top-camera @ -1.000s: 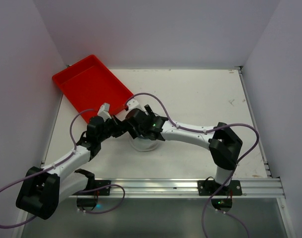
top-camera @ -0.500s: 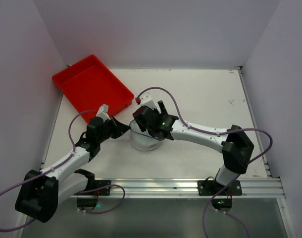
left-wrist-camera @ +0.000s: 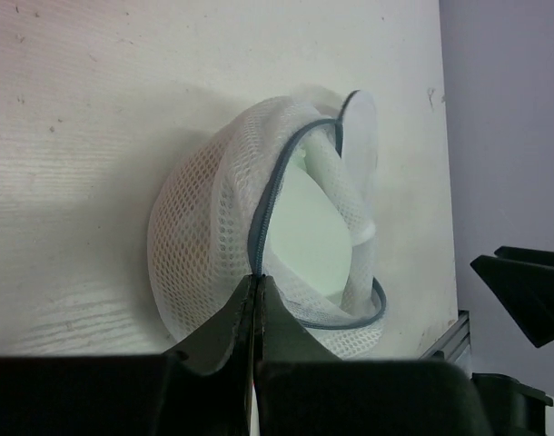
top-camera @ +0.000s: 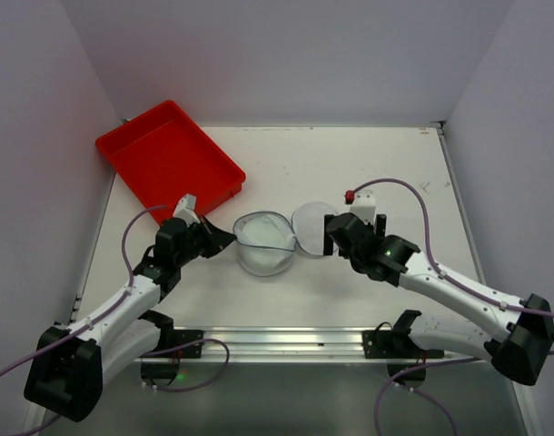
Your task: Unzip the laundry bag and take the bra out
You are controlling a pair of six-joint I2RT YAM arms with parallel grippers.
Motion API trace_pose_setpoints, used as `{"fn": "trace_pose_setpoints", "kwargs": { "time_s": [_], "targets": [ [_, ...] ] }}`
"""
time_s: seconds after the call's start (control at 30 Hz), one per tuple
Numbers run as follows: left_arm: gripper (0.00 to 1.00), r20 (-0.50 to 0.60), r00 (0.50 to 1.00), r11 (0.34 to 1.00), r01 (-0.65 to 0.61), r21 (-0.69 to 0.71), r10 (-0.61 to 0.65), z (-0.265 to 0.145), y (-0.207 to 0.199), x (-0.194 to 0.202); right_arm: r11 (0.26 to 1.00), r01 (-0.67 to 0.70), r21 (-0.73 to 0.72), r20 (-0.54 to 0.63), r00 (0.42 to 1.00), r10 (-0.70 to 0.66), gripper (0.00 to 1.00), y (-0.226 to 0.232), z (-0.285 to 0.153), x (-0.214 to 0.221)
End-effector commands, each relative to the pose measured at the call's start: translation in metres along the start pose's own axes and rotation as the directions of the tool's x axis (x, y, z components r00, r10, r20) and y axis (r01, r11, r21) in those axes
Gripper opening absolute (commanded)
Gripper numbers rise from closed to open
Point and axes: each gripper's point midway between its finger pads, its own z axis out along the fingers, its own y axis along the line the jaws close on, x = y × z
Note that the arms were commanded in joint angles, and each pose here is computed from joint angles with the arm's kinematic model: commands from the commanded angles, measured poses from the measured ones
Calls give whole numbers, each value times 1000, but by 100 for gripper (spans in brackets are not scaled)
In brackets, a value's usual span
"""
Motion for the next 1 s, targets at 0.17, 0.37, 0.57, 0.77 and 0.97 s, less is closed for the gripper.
{"fn": "trace_pose_setpoints", "kwargs": {
  "time_s": [0.17, 0.37, 0.57, 0.77, 0.97],
  "targets": [
    [0, 7, 997, 997, -77, -24, 77, -10, 1, -5, 935, -128, -330, 11, 990, 139, 97, 39, -30, -26],
    [0, -5, 996, 996, -85, -20, 85, -10, 3, -1, 824, -114, -555, -35, 993, 113, 86, 98, -14, -53],
    [0, 0, 996, 996, -92, -17, 92, -11, 1, -2, 767, -158, -621, -182, 982, 55, 88, 142, 28, -36],
    [0, -11, 995, 995, -96, -32, 95, -11, 6, 0, 789, -219, -574, -290, 955, 54, 89, 146, 72, -9],
    [0, -5, 996, 995, -92, -32, 91, -10, 4, -2, 785, -238, -571, -354, 935, 25, 78, 149, 83, 11]
  ]
}}
